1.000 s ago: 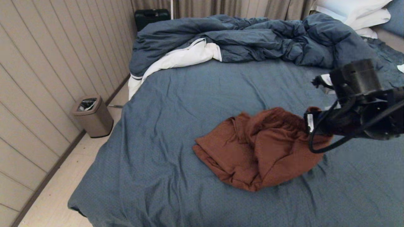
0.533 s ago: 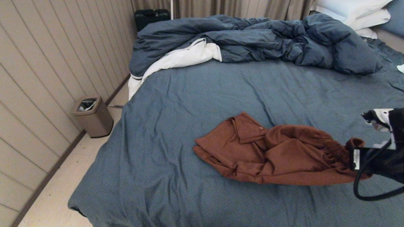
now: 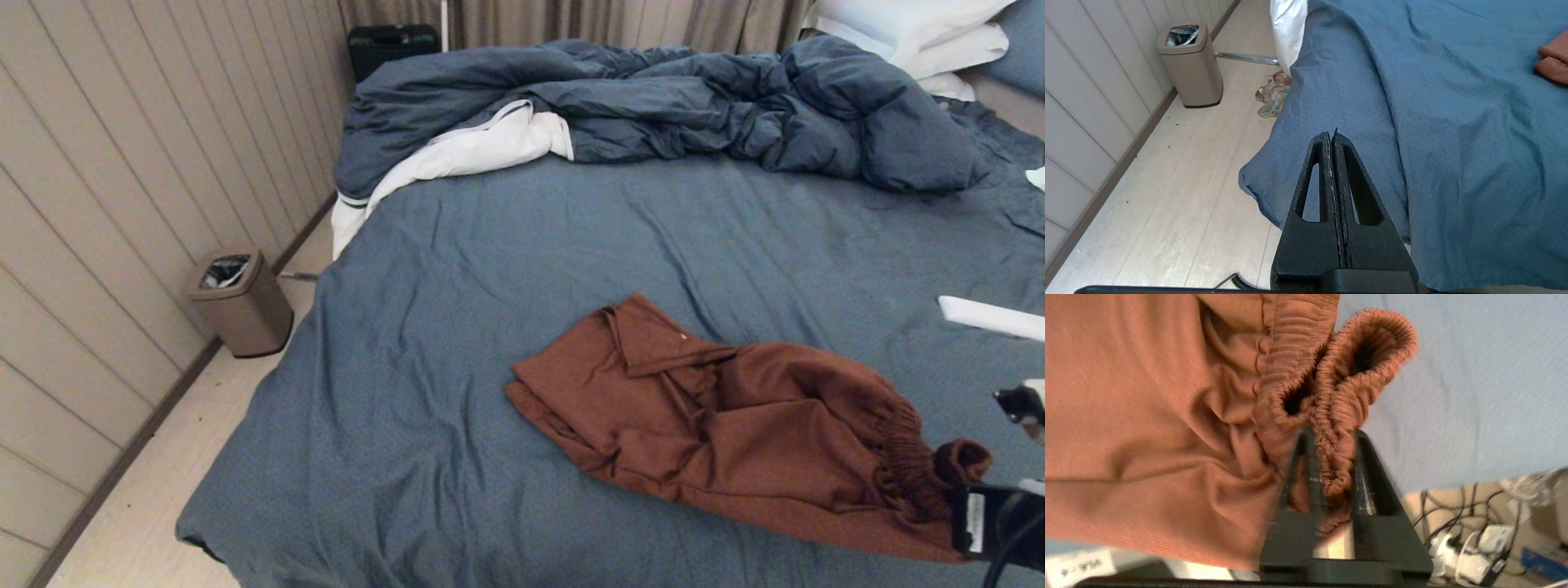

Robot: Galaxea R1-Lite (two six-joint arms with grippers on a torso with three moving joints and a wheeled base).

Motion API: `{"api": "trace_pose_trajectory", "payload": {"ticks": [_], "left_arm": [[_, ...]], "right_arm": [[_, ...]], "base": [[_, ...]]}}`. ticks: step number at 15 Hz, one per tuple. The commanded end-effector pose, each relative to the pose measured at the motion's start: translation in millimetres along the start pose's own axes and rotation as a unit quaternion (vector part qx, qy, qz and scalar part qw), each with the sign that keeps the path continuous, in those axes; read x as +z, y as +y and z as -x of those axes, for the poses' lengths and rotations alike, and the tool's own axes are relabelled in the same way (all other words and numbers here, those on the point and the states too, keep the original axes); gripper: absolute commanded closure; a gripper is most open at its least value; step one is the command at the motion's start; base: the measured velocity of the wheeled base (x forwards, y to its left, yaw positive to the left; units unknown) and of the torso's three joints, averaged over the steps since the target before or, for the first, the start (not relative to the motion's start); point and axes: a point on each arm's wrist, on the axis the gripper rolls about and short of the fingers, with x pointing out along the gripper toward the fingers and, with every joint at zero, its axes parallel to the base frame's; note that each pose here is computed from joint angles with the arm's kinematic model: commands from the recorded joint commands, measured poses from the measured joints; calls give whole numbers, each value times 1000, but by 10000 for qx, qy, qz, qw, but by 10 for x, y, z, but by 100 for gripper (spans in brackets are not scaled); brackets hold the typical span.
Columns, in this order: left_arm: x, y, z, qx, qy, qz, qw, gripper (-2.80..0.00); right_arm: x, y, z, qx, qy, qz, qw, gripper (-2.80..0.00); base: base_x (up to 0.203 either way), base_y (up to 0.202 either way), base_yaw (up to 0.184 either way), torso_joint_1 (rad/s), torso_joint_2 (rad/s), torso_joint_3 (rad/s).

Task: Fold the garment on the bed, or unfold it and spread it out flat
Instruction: Unford the brown shorts

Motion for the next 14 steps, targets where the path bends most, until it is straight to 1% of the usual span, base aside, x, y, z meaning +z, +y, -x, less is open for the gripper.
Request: {"api": "trace_pose_trajectory", "payload": {"ticks": [1,2,4,6,7,9,12,14], "left_arm": [[0,0,-1,9,6,4,10000,0],[0,0,-1,3,6,4,10000,0],[0,0,-1,3,6,4,10000,0],[0,0,-1,3,6,4,10000,0],[0,0,-1,3,6,4,10000,0],[0,0,-1,3,6,4,10000,0],[0,0,-1,3,6,-2,10000,0],[0,0,-1,3,6,-4,10000,0]], "right_arm": [[-43,-19,39,24,-48,-21,10000,-280],[-51,-24,64,93,-93,-25,9999,-280],[-65,-30,110,375,-157,-38,9992,-280],[-42,-41,143,441,-256,-84,9987,-280],[-5,-55,203,479,-435,-138,9978,-280],[185,-51,268,521,-724,-241,9957,-280],[317,27,92,463,-466,-181,9977,-280],[353,32,44,431,-413,-214,9980,-280]], "base": [[0,0,0,0,0,0],[0,0,0,0,0,0],[0,0,0,0,0,0],[0,0,0,0,0,0],[0,0,0,0,0,0],[0,0,0,0,0,0],[0,0,0,0,0,0],[0,0,0,0,0,0]]}}
